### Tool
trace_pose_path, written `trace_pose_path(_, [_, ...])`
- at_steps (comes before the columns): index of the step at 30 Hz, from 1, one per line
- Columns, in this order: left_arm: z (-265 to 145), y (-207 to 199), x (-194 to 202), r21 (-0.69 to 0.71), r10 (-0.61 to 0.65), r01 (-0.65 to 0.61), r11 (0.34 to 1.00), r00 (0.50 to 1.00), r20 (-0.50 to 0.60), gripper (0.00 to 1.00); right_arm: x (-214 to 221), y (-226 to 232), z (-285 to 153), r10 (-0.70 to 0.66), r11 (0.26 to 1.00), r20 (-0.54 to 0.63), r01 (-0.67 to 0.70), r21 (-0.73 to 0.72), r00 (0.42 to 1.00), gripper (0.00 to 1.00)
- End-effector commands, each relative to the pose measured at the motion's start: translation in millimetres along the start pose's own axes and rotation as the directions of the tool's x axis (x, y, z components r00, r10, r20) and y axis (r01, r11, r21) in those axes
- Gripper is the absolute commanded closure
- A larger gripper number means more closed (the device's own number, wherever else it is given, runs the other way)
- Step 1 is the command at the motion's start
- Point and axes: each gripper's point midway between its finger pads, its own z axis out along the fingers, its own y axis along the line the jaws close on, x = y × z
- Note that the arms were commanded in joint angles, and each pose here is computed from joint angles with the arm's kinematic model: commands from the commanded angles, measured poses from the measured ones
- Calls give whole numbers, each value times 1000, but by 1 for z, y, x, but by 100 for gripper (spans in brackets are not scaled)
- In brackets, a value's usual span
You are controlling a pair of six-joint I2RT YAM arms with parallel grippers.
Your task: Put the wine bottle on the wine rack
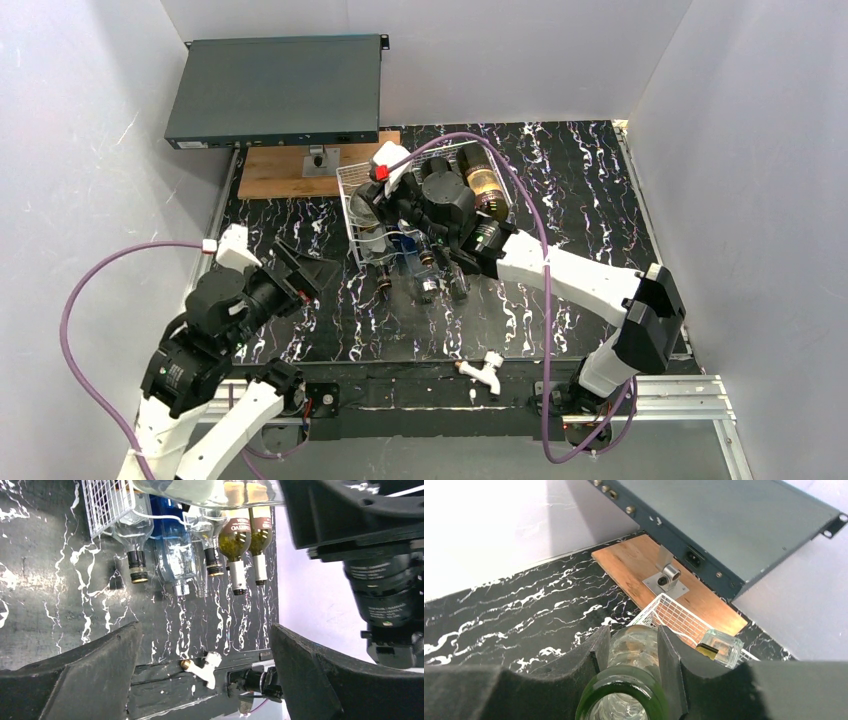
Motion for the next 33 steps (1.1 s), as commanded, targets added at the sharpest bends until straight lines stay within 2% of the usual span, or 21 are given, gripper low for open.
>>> trace_pose_path(1, [23, 10, 8, -40, -131, 131, 991, 991, 3, 2, 8, 37, -2, 304, 950, -77, -309, -47, 949, 99])
trace_pose_path(3, [31, 3, 21, -75, -327, 322, 944, 943, -64, 2, 10, 34, -3, 297, 953, -83, -300, -30, 951, 99])
trace_pose_path(6, [34, -25, 31, -113, -501, 488, 865, 846, -184, 2, 9, 31, -7, 284, 958, -76, -287, -23, 956, 99])
trace_pose_path(8, [39, -38, 31, -146, -598, 579, 802, 774, -211, 2, 9, 30, -9, 280, 959, -70, -282, -18, 957, 99])
trace_pose_path(10, [51, -50, 33, -157, -705, 690, 707, 667, -240, 3, 9, 29, -11, 275, 961, -68, -276, -17, 959, 99])
trace_pose_path(11, [61, -56, 28, -147, -769, 761, 632, 593, -238, 5, 9, 29, -12, 272, 962, -68, -274, -16, 960, 99])
trace_pose_path(12, [72, -55, 27, -142, -800, 794, 591, 552, -235, 7, 8, 28, -13, 273, 962, -61, -274, -15, 960, 99])
trace_pose_path(13, [83, -57, 21, -131, -853, 854, 504, 468, -230, 9, 7, 27, -15, 271, 962, -55, -272, -15, 961, 99])
trace_pose_path(15, [104, -47, 13, -109, -910, 917, 383, 356, -211, 14, 5, 27, -17, 266, 964, -45, -267, -18, 963, 99])
trace_pose_path(17, [119, -36, 4, -84, -935, 942, 324, 305, -179, 15, 4, 26, -18, 258, 966, -41, -258, -18, 965, 99])
trace_pose_path(20, [131, -24, -4, -83, -951, 952, 294, 283, -125, 10, 3, 26, -22, 244, 969, -41, -244, -21, 969, 99])
trace_pose_path(22, [135, -21, -12, -56, -944, 946, 320, 314, -102, 8, 2, 25, -24, 236, 971, -33, -237, -24, 971, 99])
trace_pose_path(23, [135, -18, -17, -42, -929, 930, 366, 363, -76, 6, 2, 25, -24, 232, 972, -33, -233, -28, 972, 99])
trace_pose_path(25, [128, -14, -28, -28, -846, 846, 533, 533, -3, 2, 4, 26, -25, 227, 973, -36, -228, -34, 973, 99])
trace_pose_path(26, [122, -10, -29, -57, -746, 746, 664, 666, 28, 2, 4, 28, -26, 222, 974, -38, -224, -41, 974, 99])
trace_pose_path(28, [109, -6, -37, -113, -578, 582, 805, 813, 72, 2, 8, 32, -27, 203, 977, -41, -205, -65, 978, 99])
trace_pose_path(30, [96, -7, -49, -123, -422, 432, 893, 901, 98, 2, 14, 41, -29, 144, 981, -31, -146, -127, 989, 99])
trace_pose_path(33, [85, -1, -49, -144, -284, 296, 944, 954, 96, 2, 22, 48, -30, 84, 982, -11, -85, -169, 996, 99])
